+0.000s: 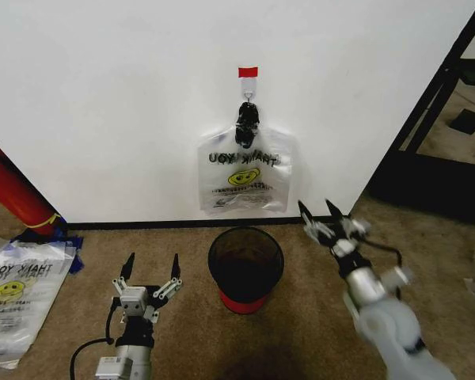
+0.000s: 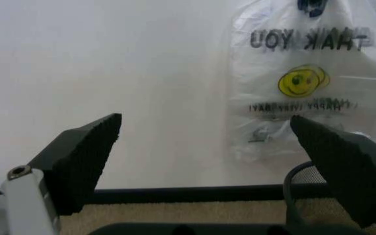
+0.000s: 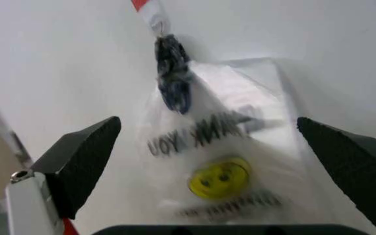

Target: Pick up the garbage bag from the wall and place it over the trash bin.

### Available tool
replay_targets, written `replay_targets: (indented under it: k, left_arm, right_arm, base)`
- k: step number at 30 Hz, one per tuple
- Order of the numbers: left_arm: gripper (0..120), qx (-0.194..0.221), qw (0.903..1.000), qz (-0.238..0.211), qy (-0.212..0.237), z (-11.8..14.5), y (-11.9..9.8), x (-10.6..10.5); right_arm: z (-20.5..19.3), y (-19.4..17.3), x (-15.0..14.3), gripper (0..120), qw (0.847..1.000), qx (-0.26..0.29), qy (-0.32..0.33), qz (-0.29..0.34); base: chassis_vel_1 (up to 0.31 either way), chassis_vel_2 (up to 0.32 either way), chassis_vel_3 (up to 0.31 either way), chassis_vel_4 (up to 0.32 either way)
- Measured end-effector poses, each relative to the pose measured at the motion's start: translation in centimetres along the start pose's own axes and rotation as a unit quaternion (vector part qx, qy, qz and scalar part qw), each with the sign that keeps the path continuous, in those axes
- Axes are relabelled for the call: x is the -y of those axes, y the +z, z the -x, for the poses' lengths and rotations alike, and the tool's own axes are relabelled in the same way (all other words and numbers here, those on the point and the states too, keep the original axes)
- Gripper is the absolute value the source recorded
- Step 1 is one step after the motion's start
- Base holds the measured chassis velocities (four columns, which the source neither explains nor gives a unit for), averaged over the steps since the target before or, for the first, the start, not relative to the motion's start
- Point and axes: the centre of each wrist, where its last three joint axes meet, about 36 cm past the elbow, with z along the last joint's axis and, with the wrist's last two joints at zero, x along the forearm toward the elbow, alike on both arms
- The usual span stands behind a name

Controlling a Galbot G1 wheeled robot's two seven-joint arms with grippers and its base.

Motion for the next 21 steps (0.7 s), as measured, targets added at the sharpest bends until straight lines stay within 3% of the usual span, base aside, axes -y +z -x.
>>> replay_targets:
  k: [10,21]
  left_arm:
    - [100,0.004,0.9998,0.000,-0.021,-0.4,-0.7,0.0]
    - [100,0.013,0.9997,0.005,-0.021,-0.3,-1.1,0.1]
  right_arm:
    - [10.4,3.5,2.8,100,0.991,-0.019,-0.101,0.090]
    - [16.9,5.6,2.9,100,0.987,-0.026,-0.105,0.116]
  base:
    - [0.000,0.000,0.000,0.000]
    - [0.000,0.000,0.000,0.000]
